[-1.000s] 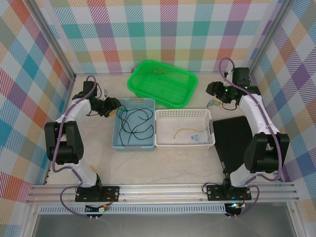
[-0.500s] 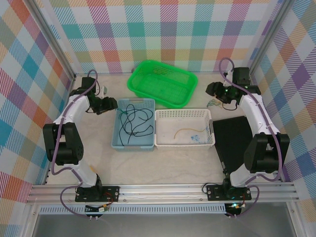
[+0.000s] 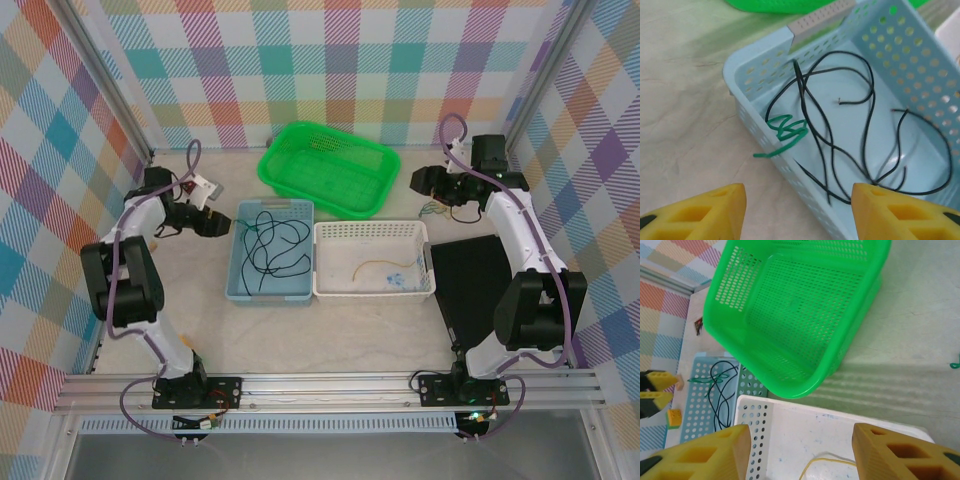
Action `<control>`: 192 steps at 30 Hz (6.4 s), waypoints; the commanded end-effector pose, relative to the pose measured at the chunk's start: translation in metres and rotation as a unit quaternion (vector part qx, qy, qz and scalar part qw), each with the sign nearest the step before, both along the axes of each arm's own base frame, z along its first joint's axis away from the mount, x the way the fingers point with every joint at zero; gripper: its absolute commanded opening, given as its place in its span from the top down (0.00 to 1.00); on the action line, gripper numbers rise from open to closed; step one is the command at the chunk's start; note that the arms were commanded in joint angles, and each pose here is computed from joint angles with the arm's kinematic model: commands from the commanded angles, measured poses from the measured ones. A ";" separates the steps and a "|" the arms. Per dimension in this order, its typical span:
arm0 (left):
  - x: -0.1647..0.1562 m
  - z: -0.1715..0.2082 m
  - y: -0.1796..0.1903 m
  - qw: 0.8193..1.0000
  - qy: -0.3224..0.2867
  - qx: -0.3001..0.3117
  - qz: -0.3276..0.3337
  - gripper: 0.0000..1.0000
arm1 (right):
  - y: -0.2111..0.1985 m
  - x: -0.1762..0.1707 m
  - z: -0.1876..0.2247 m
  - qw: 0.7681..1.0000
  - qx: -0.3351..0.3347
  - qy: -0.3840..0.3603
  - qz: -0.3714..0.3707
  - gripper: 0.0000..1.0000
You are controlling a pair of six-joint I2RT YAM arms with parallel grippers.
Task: Untangle the cables
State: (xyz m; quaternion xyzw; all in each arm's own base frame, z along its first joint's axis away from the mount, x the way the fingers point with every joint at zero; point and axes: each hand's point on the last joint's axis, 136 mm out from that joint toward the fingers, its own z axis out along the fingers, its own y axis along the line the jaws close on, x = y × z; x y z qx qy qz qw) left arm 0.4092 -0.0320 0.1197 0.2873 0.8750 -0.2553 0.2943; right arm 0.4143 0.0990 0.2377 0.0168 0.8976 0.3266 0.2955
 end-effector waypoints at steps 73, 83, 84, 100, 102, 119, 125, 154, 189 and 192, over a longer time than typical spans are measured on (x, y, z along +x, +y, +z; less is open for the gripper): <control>0.031 -0.017 -0.008 0.888 -0.244 0.199 -0.335 1.00 | -0.038 0.022 -0.017 0.994 0.021 0.073 -0.074 0.45; 0.040 0.062 -0.012 0.876 -0.317 0.211 -0.296 1.00 | -0.037 0.011 0.000 0.997 0.010 0.034 -0.066 0.45; 0.040 0.069 -0.013 0.877 -0.321 0.209 -0.290 1.00 | -0.036 0.010 0.004 0.998 0.012 0.024 -0.058 0.45; -0.060 0.302 -0.129 0.914 -0.279 -0.285 0.067 1.00 | 0.105 -0.098 0.117 0.919 0.180 -0.185 0.297 0.39; -0.078 0.311 -0.151 0.911 -0.238 -0.329 0.077 1.00 | 0.124 -0.107 0.125 0.912 0.205 -0.174 0.309 0.37; -0.112 0.300 -0.202 0.922 -0.101 -0.359 0.104 1.00 | 0.164 -0.127 0.171 0.905 0.376 -0.057 0.189 0.33; -0.116 0.297 -0.213 0.926 -0.097 -0.355 0.088 1.00 | 0.188 -0.132 0.188 0.889 0.417 -0.027 0.189 0.35; -0.120 0.273 -0.221 0.937 -0.102 -0.326 0.066 1.00 | 0.232 -0.131 0.194 0.872 0.459 0.023 0.170 0.44; -0.065 0.234 -0.047 0.905 -0.078 -0.185 0.374 1.00 | 0.013 -0.062 0.045 0.967 0.137 0.104 -0.189 1.00; -0.061 0.231 -0.046 0.908 -0.073 -0.189 0.366 1.00 | 0.012 -0.057 0.049 0.968 0.145 0.102 -0.180 1.00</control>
